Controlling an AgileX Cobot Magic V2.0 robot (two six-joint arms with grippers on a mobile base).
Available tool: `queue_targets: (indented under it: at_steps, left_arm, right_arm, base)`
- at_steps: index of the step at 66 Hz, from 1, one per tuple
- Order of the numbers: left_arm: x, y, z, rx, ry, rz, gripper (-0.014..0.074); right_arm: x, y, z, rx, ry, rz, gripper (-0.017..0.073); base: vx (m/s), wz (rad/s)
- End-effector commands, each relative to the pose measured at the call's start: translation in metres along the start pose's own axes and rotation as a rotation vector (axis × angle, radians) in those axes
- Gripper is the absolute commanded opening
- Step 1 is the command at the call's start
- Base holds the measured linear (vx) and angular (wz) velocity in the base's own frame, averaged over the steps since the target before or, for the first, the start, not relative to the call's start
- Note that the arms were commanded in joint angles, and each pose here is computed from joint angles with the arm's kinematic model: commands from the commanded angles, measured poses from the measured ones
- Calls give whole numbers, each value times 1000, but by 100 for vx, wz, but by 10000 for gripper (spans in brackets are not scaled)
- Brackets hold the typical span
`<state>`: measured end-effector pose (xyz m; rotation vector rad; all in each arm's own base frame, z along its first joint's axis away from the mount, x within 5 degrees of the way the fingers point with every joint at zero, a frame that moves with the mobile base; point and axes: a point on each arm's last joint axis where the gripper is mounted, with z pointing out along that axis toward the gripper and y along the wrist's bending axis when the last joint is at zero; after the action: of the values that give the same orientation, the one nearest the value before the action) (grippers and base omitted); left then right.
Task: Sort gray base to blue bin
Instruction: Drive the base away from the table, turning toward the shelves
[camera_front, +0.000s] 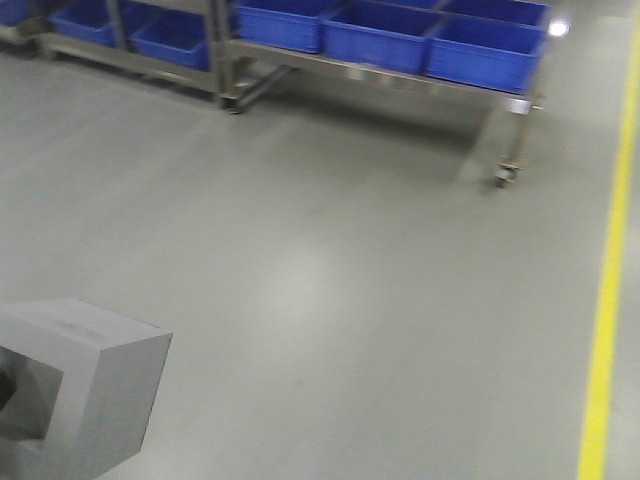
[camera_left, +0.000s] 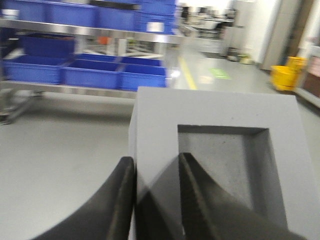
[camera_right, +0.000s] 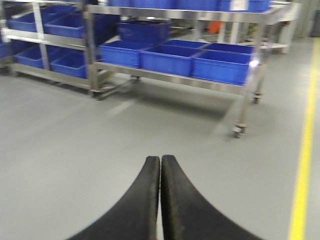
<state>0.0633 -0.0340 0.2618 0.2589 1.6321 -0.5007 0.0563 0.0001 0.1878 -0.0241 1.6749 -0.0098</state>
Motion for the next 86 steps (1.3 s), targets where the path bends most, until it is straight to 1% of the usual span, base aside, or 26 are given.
queue_targets:
  at_steps: [1,27,43,66,86]
  left_arm:
    - [-21,-2,-2,9,-135,-12,-6]
    - [-21,-2,-2,9,-135,-12,-6]
    - [-21,-2,-2,9,-135,-12,-6]
    - [-21,-2,-2,9,-135,-12,-6]
    - [-21,-2,-2,9,-135,-12,-6]
  right_arm:
    - [-2,0,0,3,-71,-11,-9]
    - [-2,0,0,3,-71,-11,-9]
    - [-2,0,0,3,-71,-11,-9]
    - [-2,0,0,3,-71,-11,-9]
    - [-2,0,0,3,-71,-11,-9]
  base:
    - [-2,-82]
    - [2,-78]
    - [8,-56]
    - [15,-28]
    - [27,0]
